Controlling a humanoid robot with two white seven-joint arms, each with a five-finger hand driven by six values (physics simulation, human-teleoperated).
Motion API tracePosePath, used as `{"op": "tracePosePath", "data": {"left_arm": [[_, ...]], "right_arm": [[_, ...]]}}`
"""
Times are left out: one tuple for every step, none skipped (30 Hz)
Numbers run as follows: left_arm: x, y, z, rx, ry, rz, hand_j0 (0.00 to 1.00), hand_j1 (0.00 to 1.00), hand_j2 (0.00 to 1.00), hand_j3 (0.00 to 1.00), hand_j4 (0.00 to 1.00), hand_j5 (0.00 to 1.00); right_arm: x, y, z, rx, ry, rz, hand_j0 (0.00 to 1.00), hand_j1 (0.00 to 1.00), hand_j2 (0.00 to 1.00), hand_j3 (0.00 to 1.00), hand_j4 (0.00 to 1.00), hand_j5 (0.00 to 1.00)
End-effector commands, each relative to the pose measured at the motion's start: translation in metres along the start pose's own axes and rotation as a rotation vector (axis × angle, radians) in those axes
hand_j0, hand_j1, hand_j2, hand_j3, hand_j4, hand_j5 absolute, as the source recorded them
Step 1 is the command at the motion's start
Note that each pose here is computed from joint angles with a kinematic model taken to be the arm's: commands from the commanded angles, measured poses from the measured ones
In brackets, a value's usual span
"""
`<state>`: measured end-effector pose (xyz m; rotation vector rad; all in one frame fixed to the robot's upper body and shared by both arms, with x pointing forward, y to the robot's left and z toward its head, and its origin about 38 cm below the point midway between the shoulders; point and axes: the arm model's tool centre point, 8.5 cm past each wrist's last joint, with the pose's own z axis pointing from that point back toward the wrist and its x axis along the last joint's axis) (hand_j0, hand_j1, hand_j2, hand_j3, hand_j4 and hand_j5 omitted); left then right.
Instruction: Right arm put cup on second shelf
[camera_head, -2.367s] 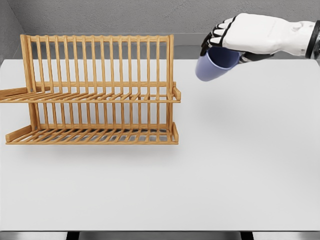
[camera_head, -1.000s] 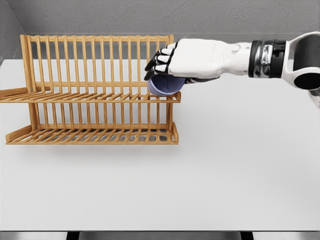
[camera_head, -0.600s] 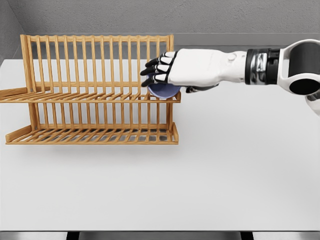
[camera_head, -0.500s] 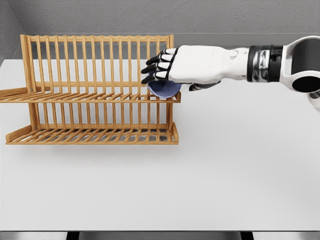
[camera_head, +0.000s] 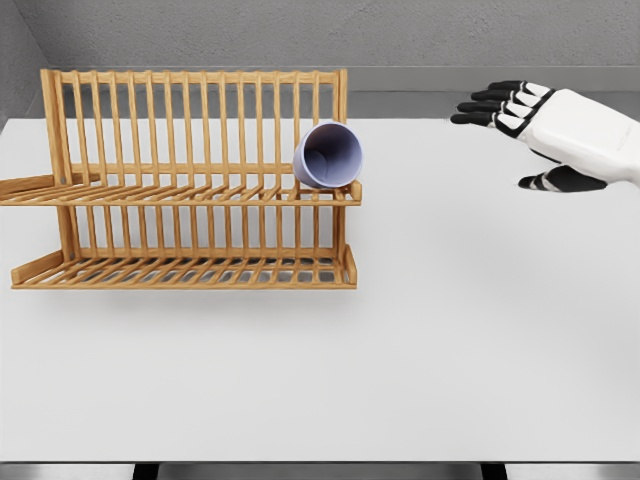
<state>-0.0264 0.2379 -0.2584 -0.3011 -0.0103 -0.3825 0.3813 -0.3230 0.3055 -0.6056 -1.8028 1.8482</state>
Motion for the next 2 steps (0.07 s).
{"op": "tracePosePath", "data": {"left_arm": [[-0.0001, -0.0001, 0.0, 0.0, 0.0, -0.001, 1.0, 1.0, 1.0, 1.0, 1.0, 1.0], [0.0001, 0.0, 0.0, 0.0, -0.002, 0.002, 1.0, 1.0, 1.0, 1.0, 1.0, 1.0]], "right_arm": [[-0.0065, -0.0164, 0.0124, -0.055, 0.033, 0.021, 1.0, 1.0, 1.0, 1.0, 1.0, 1.0], [-0.006, -0.0114, 0.0128, -0.047, 0.033, 0.011, 1.0, 1.0, 1.0, 1.0, 1.0, 1.0]]}}
